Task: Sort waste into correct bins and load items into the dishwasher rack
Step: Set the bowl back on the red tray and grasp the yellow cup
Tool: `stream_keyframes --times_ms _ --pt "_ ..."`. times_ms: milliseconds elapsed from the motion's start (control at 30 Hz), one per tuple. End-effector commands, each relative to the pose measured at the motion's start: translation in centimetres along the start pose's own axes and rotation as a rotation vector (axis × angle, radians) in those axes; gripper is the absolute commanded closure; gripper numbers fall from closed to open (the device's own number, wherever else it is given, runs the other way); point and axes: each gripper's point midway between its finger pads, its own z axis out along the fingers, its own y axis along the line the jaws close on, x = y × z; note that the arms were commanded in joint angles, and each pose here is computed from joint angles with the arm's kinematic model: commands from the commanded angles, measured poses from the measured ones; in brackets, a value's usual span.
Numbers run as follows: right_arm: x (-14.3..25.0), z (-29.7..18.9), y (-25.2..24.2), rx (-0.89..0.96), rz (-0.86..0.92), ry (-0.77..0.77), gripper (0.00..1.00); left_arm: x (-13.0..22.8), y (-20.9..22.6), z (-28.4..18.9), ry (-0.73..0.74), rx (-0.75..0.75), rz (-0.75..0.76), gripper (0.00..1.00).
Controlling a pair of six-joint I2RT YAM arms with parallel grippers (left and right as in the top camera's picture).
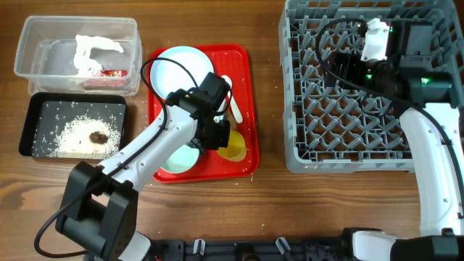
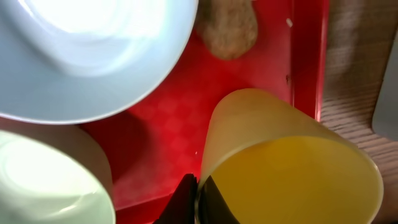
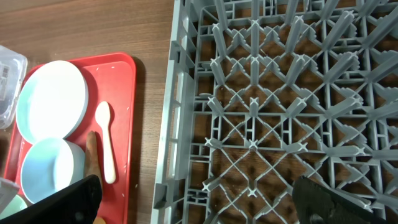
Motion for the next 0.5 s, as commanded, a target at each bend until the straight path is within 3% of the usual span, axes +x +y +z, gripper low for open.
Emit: stream_keyframes --times_ms 0,67,133,233,300,367,467 --pt "-0.6 -0.1 0.2 -0.015 0.015 -0.008 0.0 -0.2 -0.4 0.6 0.0 0.019 -0.028 0.84" --pt "-0.6 -0.1 0.2 -0.015 0.015 -0.009 0.0 -0.2 -0.5 0.6 0.0 0.024 -0.028 0.73" --pt "-0.6 -0.1 0.2 -0.015 0.015 -0.009 0.0 -0.1 -0.8 0.9 0.003 0.027 -0.017 0.73" --pt "-0.6 -0.1 0.2 -0.015 0.015 -0.008 0.0 0.0 -1.5 1.9 0.016 0.024 0.004 0.8" --pt "-0.6 -0.1 0.2 -0.015 0.015 -0.008 0.0 0.2 -1.6 2.4 0.028 0.02 0.009 0.96" --pt "-0.6 -0.1 0.2 -0.015 0.016 -0.008 0.0 0.2 -1.5 2.3 0.027 0.021 0.006 0.96" --pt "-0.6 -0.1 1.4 -0.083 0.029 -0.004 0.0 -0.8 -2.5 -0.3 0.029 0.173 -0.05 0.96"
